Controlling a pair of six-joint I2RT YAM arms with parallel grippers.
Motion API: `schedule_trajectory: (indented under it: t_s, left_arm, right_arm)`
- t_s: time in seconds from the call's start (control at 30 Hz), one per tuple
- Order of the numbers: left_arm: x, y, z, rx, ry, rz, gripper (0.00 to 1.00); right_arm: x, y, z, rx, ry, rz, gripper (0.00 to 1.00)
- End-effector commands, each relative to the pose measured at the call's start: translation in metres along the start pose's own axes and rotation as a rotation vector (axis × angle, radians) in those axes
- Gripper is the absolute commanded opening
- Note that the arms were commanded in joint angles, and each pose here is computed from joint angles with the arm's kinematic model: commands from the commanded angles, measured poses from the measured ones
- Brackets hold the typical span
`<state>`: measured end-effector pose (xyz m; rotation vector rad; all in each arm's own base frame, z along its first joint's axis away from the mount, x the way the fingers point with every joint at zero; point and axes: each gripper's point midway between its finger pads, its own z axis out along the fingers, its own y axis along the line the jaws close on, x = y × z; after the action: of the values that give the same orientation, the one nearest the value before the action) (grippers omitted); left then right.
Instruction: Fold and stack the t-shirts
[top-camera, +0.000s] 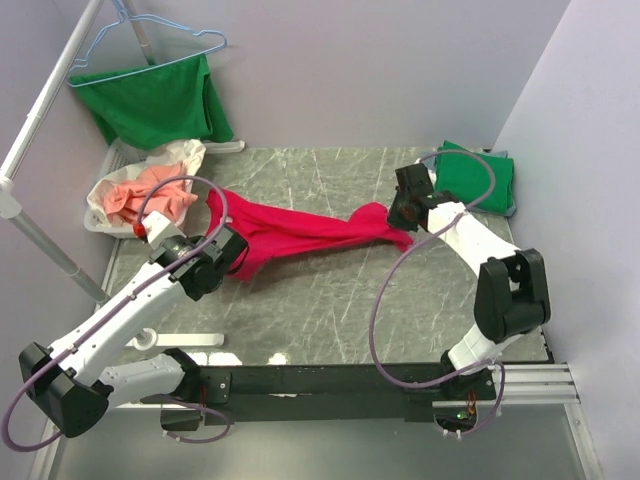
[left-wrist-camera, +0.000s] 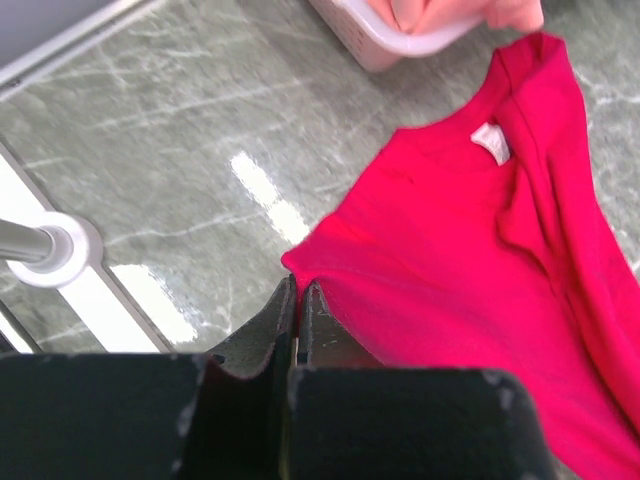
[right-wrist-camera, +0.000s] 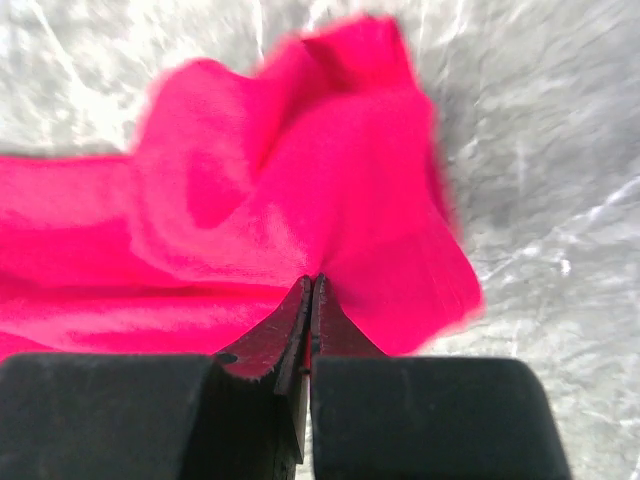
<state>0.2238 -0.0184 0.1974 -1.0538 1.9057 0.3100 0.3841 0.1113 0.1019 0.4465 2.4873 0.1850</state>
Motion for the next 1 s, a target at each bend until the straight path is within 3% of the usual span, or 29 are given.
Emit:
schedule_trajectory:
  t_s: [0.0,0.4,0.7,0.97]
  left_arm:
    - [-0.029,0.008,-0.004,-0.007,-0.07,0.005,0.01]
    - [-0.039,0.015,-0.002,-0.027,-0.08,-0.006,0.01]
    - [-0.024,0.019,0.002,-0.044,-0.035,0.022,0.01]
    - [-0.008,0.012,0.003,-0.009,0.024,0.046,0.01]
  right_arm:
    - [-0.029,-0.003,-0.026,0.033,-0.096,-0.003,0.0]
    - [-0.052,0.002,-0.019,0.054,-0.156,0.007,0.0]
    - [-0.099,0.027,0.044,0.088,-0.189,0.035,0.0]
    - [-0.136,0.045,0.073,0.043,-0.216,0.041,0.01]
